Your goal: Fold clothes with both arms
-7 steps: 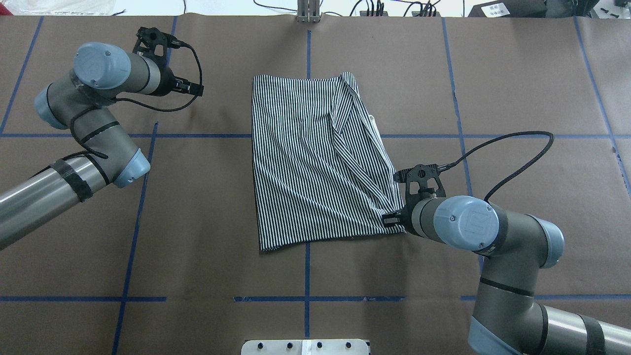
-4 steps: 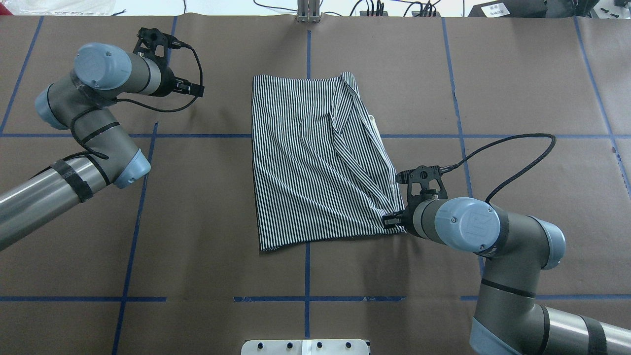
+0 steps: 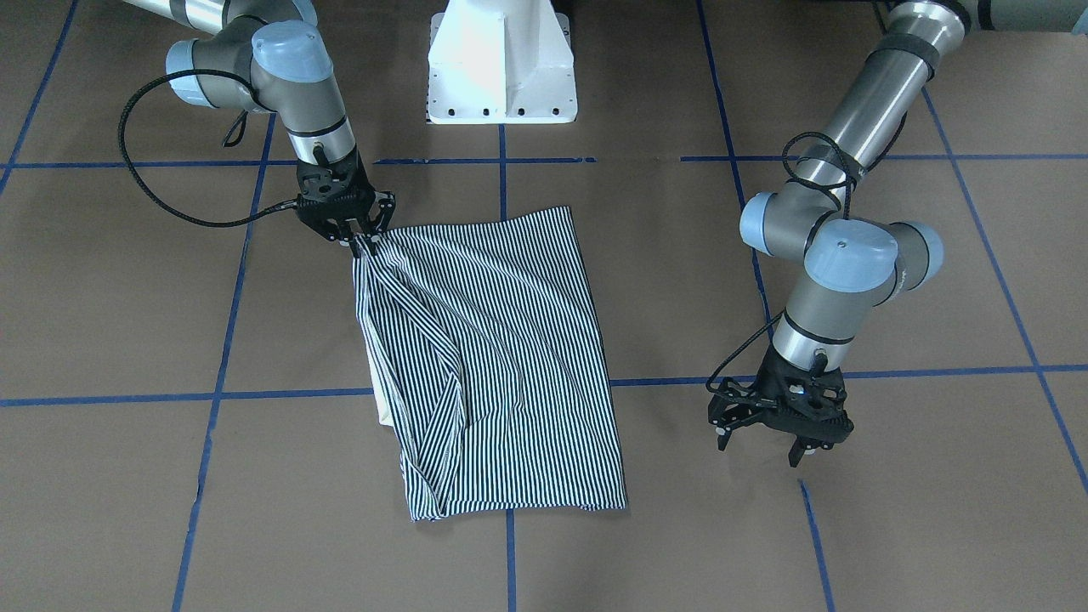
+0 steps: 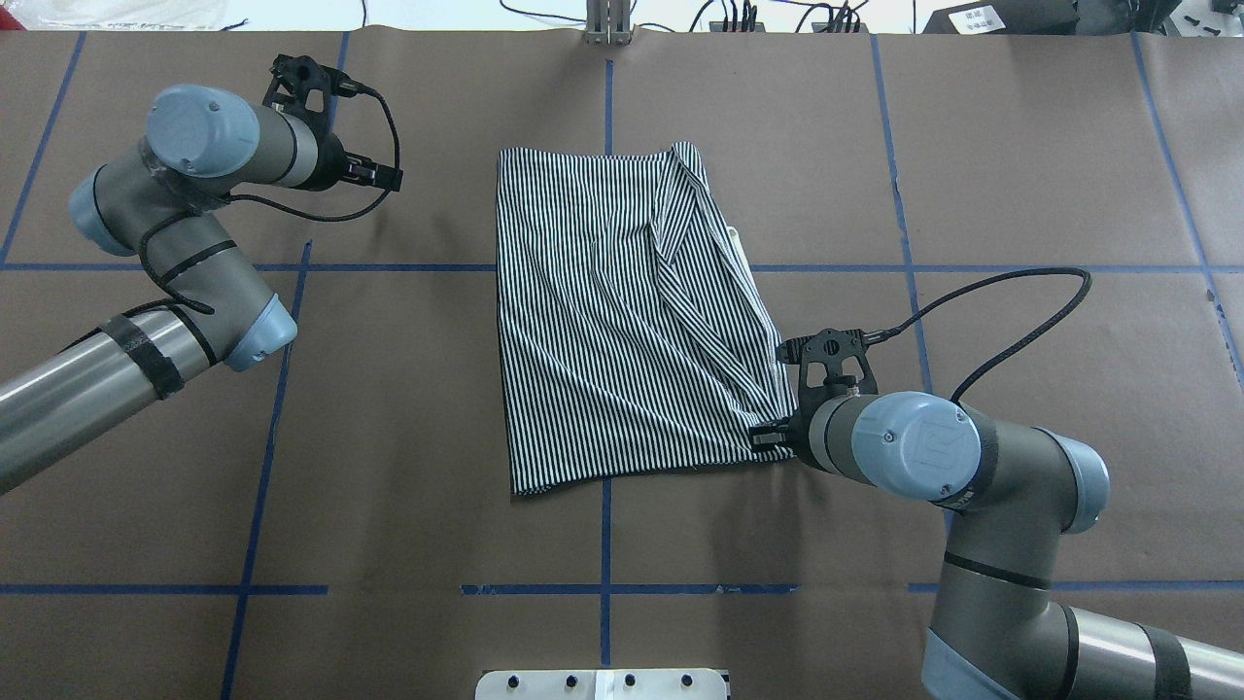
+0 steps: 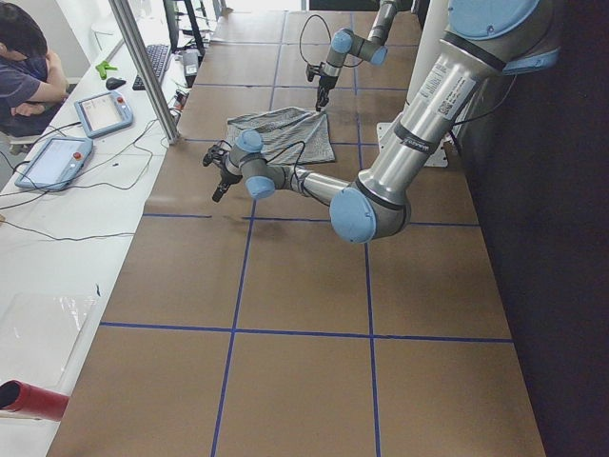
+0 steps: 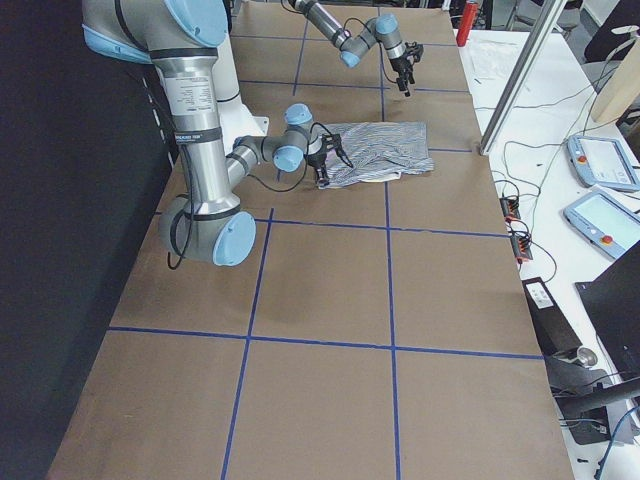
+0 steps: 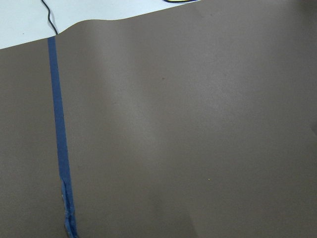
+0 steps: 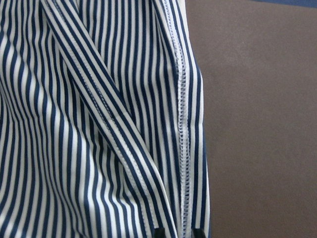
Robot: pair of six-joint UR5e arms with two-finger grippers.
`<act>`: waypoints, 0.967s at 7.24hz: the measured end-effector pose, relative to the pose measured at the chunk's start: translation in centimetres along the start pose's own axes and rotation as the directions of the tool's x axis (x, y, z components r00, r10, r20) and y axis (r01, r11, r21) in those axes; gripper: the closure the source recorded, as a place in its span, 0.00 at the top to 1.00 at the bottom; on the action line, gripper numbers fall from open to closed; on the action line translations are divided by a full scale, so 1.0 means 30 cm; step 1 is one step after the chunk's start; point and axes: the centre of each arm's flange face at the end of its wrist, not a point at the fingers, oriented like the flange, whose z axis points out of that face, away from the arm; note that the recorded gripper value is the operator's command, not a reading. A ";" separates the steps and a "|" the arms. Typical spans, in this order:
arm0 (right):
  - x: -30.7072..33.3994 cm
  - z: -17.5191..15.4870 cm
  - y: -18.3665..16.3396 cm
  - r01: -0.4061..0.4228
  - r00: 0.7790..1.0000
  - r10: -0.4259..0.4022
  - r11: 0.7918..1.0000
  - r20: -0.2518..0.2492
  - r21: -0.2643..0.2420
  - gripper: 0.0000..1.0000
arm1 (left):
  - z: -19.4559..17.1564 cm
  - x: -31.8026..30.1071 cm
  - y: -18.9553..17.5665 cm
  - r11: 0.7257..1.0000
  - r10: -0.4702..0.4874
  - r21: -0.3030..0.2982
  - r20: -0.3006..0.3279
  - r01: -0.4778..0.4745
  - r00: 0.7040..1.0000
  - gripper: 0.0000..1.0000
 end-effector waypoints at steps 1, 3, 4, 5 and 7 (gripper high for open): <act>-0.001 0.003 0.003 0.001 1.000 -0.001 1.000 -0.001 -0.001 0.32 | 0.000 0.000 0.000 1.000 0.000 0.000 0.000 0.000 1.000 1.00; -0.004 0.006 0.011 0.003 1.000 -0.003 1.000 -0.001 -0.003 0.18 | 0.000 0.000 0.000 1.000 0.000 0.000 0.000 0.000 1.000 1.00; -0.006 0.008 0.014 0.003 1.000 -0.003 1.000 -0.002 -0.004 0.00 | 0.000 0.000 0.000 1.000 0.000 0.000 0.000 0.000 1.000 1.00; -0.006 0.008 0.015 -0.002 1.000 0.002 1.000 -0.002 -0.004 0.00 | 0.001 0.000 0.000 1.000 0.000 0.000 0.000 0.000 1.000 1.00; -0.007 0.008 0.015 -0.010 1.000 0.010 1.000 -0.002 -0.002 0.00 | 0.001 0.000 0.001 1.000 0.000 -0.001 0.000 0.000 1.000 1.00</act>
